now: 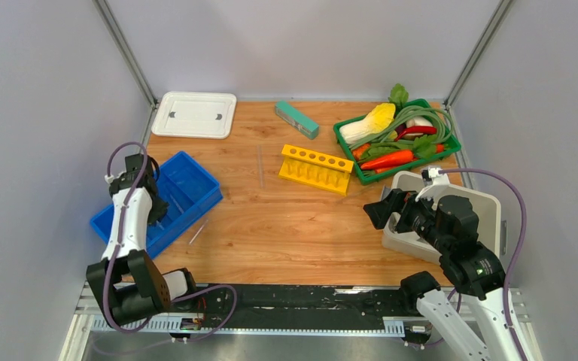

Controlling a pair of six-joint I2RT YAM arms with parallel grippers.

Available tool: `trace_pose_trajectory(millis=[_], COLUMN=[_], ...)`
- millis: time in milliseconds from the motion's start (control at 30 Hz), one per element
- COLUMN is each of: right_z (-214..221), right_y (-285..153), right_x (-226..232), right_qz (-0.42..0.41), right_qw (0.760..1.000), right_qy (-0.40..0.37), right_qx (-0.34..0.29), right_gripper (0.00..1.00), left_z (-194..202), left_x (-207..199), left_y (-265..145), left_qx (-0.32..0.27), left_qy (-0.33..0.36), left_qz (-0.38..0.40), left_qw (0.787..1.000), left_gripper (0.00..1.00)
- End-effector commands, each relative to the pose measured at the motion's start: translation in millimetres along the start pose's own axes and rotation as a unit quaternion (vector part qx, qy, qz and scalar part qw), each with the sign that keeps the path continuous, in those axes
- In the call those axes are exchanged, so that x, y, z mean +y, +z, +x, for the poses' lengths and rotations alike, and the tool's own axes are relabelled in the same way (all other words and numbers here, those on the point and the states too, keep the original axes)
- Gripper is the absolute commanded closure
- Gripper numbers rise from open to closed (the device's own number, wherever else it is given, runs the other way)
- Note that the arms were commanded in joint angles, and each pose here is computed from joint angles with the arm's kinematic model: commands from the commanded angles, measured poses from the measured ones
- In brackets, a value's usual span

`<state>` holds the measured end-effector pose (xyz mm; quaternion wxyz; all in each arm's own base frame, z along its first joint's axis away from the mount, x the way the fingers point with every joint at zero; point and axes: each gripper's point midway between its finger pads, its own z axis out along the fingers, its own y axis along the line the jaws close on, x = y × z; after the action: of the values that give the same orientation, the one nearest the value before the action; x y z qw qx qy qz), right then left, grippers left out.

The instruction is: Organize the chemistry lab equipment

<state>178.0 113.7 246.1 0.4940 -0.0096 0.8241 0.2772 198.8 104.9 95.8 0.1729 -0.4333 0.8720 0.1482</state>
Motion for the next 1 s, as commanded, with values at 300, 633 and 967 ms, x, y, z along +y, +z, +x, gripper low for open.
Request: trace_pose_trajectory(millis=[300,633,967], right_z=[0.0,-2.4,9.5], right_y=[13.6,20.8,21.0], right_x=[5.6,10.3,10.8], right_qz=[-0.006,-0.010,-0.025], right_qw=[0.999,0.998,0.998], right_qy=[0.035,0.051,0.058], right_qx=[0.017,0.030,0.031], right_gripper=[0.00,0.01,0.00], left_z=[-18.3,41.8,48.6], left_x=[-55.6,-98.9,-87.7], left_y=[-114.5,-151.9,-106.6], left_qx=[-0.149,-0.129,-0.119], left_qy=[0.156,0.306,0.414], left_qz=[0.268,0.333,0.203], left_qw=[0.939,0.882,0.879], left_gripper=[0.45,0.38,0.40])
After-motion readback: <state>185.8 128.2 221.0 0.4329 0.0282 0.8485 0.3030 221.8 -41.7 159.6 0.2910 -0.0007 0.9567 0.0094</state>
